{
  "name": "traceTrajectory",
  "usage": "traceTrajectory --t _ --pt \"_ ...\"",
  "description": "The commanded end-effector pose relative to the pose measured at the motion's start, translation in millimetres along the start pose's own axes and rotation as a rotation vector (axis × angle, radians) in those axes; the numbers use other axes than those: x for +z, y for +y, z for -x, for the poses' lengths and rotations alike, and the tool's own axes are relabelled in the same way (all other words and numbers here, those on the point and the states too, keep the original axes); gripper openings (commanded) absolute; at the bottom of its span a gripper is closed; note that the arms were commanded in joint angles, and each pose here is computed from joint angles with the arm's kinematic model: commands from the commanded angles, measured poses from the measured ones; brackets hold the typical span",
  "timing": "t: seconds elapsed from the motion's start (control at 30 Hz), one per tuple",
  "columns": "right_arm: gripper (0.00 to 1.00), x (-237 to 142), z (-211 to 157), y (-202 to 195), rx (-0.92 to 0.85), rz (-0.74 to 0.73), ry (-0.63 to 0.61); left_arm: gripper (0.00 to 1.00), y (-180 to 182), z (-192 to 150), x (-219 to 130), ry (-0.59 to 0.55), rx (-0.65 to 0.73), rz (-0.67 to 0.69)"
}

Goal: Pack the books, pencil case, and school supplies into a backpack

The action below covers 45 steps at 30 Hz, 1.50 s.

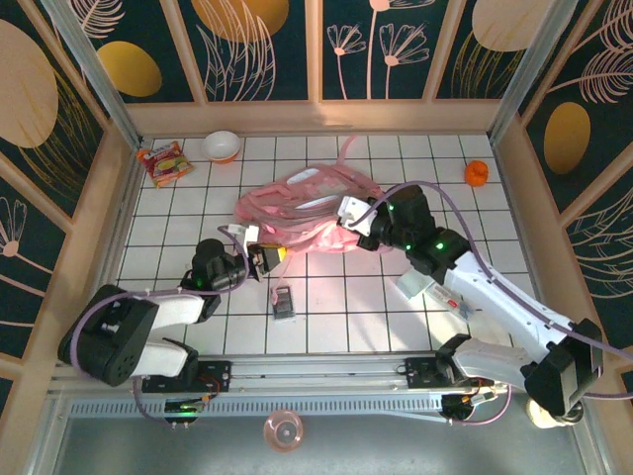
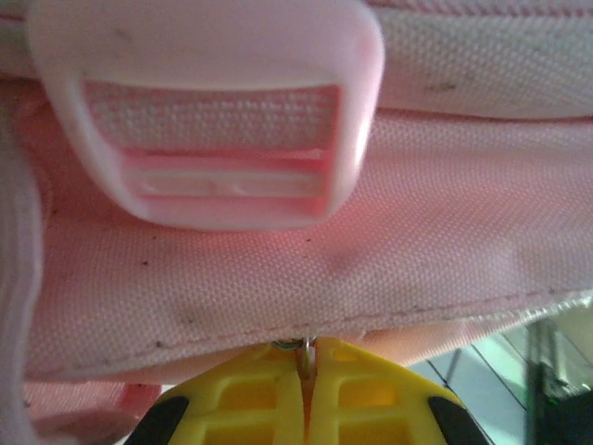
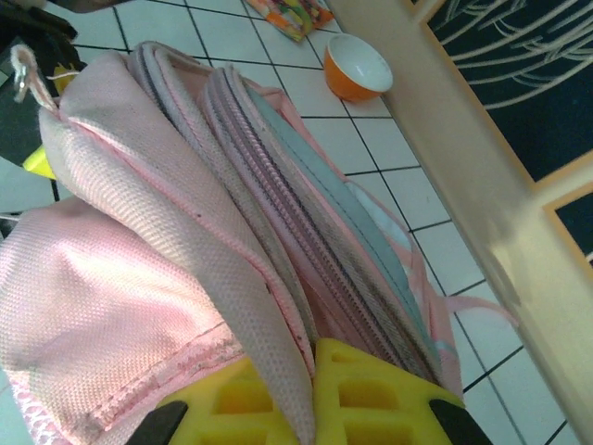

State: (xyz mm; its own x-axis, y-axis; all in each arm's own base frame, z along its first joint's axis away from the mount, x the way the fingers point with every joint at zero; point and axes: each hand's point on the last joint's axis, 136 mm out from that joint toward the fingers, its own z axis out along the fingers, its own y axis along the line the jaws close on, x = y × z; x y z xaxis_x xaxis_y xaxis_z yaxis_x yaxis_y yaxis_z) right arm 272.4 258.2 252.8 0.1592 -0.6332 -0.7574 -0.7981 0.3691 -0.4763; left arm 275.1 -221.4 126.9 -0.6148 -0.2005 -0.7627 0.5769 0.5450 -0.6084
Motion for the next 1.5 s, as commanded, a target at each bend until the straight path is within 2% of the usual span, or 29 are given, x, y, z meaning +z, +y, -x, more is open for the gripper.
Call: traceTrajectory --t 0.0,0.07,0.2,0.37,0.43,0.5,0.53,0.57,0.67,0.7,0.73,0.77,0.83,0.87,0.93,1.0,1.03,1.13,1.2,1.23,1.3,1.37,1.47 --pt "0.0 8 20 -23 0.15 -0.177 -0.077 0.0 -5 26 5 -0.018 0.061 0.078" --pt "0.0 17 9 -22 0.192 -0.228 -0.025 0.0 -3 28 5 -0.001 0.048 0.106" --pt "0.0 35 -12 -15 0.269 -0.281 0.058 0.0 -29 20 7 0.074 0.012 -0.029" --pt "0.0 46 -25 -10 0.352 -0.282 0.062 0.0 -53 12 2 0.12 0.018 -0.149" --pt "0.0 48 -33 -7 0.369 -0.269 0.081 0.0 -46 10 1 0.124 0.023 -0.102" --pt "0.0 49 -41 4 0.377 -0.191 0.104 0.0 -15 8 -1 0.117 0.012 0.073" --pt "0.03 47 -44 11 0.387 -0.133 0.109 0.0 -3 7 -3 0.116 0.013 0.14" --pt "0.11 43 -46 21 0.401 -0.056 0.11 0.0 5 5 -4 0.119 0.019 0.181" --pt "0.22 26 -48 34 0.451 0.034 0.098 0.0 -2 -2 0 0.141 0.017 0.119" --pt "0.28 20 -46 39 0.456 0.071 0.086 0.0 -1 -4 2 0.145 0.004 0.119" --pt "0.3 15 -45 40 0.467 0.084 0.081 0.0 4 -5 2 0.143 -0.003 0.137" --pt "0.24 9 -43 41 0.473 0.102 0.073 0.0 9 -5 1 0.138 -0.012 0.164" --pt "0.01 -1 -42 35 0.473 0.109 0.06 0.0 18 -5 -1 0.118 -0.037 0.198" --pt "0.0 -5 -42 30 0.469 0.099 0.057 0.01 18 -3 -2 0.106 -0.05 0.191" --pt "0.0 -14 -42 19 0.448 0.09 0.045 0.18 15 1 -4 0.1 -0.037 0.169" --pt "0.0 -23 -40 3 0.435 0.074 0.028 0.35 11 8 -6 0.103 0.035 0.171" --pt "0.0 -26 -37 -2 0.429 0.075 0.017 0.38 11 13 -9 0.093 0.064 0.183" --pt "0.0 -35 -29 -21 0.414 0.071 -0.028 0.35 -2 28 -14 0.057 0.148 0.149" --pt "0.0 -37 -22 -27 0.401 0.083 -0.054 0.27 -14 28 -14 0.072 0.185 0.091" --pt "0.0 -36 -20 -26 0.396 0.096 -0.06 0.27 -17 25 -14 0.087 0.19 0.069" --pt "0.0 -34 -15 -25 0.395 0.119 -0.08 0.34 -22 16 -12 0.127 0.192 0.025" --pt "0.0 -32 -13 -26 0.397 0.124 -0.09 0.48 -26 5 -13 0.157 0.215 -0.016" --pt "0.0 -31 -8 -27 0.395 0.134 -0.109 0.57 -26 2 -12 0.141 0.257 -0.028"
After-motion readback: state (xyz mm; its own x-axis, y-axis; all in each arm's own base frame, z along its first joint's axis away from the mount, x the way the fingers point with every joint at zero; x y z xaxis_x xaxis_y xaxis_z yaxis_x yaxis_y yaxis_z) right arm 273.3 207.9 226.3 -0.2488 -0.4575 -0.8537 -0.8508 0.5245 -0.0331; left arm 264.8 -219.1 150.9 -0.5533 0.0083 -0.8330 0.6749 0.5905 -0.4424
